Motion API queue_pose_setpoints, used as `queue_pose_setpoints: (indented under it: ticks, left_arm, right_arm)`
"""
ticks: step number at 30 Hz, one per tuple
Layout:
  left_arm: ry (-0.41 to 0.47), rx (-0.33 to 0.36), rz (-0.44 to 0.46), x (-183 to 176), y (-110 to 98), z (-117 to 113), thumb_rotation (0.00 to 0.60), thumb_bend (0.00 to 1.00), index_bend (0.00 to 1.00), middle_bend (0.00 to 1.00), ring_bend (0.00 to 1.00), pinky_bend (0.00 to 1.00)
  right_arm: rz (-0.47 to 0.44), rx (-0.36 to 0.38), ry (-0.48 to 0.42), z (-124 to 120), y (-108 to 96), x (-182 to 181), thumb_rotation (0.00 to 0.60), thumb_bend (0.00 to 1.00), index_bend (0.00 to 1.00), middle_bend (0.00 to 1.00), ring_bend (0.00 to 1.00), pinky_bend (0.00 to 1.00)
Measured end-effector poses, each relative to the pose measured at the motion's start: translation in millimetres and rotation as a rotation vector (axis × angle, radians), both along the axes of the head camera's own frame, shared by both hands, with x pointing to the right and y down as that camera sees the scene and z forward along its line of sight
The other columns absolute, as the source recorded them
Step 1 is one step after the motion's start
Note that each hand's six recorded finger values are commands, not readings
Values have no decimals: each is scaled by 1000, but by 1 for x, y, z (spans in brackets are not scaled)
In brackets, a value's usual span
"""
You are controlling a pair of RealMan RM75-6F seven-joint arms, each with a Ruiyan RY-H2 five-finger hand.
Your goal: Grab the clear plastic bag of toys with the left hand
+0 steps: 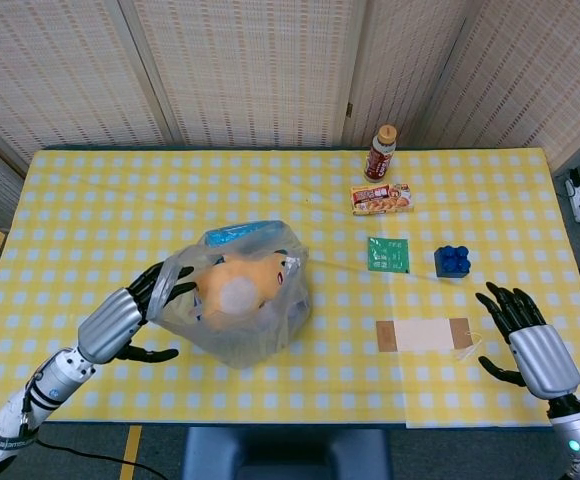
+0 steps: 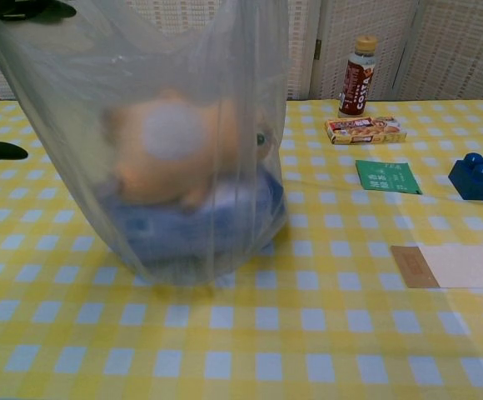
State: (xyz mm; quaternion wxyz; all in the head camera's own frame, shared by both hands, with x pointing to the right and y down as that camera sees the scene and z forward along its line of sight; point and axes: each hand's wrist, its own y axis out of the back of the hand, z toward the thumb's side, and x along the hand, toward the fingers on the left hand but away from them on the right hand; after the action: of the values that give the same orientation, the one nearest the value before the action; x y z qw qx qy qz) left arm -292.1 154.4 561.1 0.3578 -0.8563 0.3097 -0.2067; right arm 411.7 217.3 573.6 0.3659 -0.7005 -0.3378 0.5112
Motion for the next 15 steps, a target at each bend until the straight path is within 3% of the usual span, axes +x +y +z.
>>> queue_pose_setpoints:
  ticks: [15]
  left_arm:
    - [14, 0, 49, 20, 8, -3, 600, 120, 59, 77, 70, 2]
  right_arm:
    - [-1, 12, -16, -6, 1, 1, 600, 255, 0, 0, 0, 0]
